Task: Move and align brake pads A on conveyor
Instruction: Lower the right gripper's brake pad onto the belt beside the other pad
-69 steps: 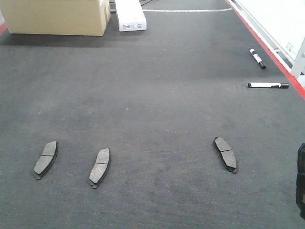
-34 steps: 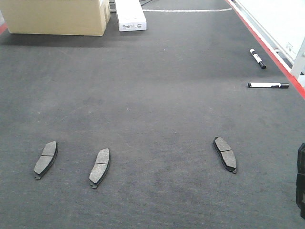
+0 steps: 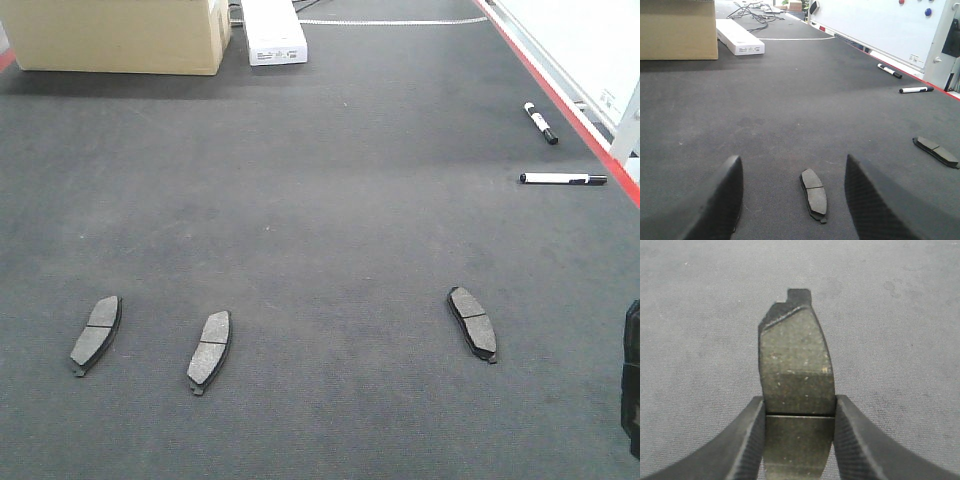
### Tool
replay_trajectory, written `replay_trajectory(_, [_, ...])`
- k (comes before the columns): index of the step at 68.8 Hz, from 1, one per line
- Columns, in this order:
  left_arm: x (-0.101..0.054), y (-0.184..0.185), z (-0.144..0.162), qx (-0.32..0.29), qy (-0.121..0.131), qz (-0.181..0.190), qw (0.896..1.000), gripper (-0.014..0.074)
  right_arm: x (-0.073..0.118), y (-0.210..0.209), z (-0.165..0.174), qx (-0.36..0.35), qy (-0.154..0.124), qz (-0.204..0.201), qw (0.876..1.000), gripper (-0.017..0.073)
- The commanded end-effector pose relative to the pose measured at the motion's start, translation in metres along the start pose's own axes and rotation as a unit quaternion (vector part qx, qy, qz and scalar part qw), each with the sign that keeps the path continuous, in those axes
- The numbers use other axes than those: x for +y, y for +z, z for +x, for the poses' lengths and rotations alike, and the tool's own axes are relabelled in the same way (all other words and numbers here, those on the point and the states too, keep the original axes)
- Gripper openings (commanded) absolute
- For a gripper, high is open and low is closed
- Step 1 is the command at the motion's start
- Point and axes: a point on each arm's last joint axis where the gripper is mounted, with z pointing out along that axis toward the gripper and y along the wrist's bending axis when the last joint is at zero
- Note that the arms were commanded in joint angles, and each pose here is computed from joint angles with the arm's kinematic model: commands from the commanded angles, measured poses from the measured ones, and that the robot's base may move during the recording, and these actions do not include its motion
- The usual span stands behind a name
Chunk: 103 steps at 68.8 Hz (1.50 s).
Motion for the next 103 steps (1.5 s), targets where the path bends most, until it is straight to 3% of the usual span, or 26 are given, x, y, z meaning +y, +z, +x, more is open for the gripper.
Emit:
replay_trajectory(1, [-0.003,-0.001,-0.012,-0.035,-0.003,0.012,0.999,0.0417,0.001,-0.006,-0.016,-0.06,-0.004,-0.002,0.998,-0.0006])
replay_trajectory(45, [-0.003,-0.001,-0.012,-0.034,-0.003,0.012,0.999,0.0417,0.002,-0.004,-0.016,-0.05,0.005,-0.008,0.999,-0.0006])
replay_trajectory(67, [-0.003,-0.001,-0.012,-0.034,-0.003,0.012,0.999,0.0417,0.01,0.043,-0.032,-0.017,0.001,-0.042,0.999,0.0032])
replay_trajectory(77, [-0.003,-0.001,-0.012,-0.034,-0.003,0.012,0.999,0.0417,0.026,0.066,-0.049,0.018,-0.024,-0.085,0.996,0.0059])
replay_trajectory(89, [-0.003,-0.001,-0.012,-0.034,-0.003,0.012,0.999,0.0417,0.051,0.101,-0.071,0.065,-0.013,-0.118,0.991,0.0068])
replay_trajectory(103, [-0.003,-0.001,-0.012,-0.034,-0.003,0.012,0.999,0.0417,0.096,0.156,-0.073,0.131,-0.021,-0.141,0.981,0.0071])
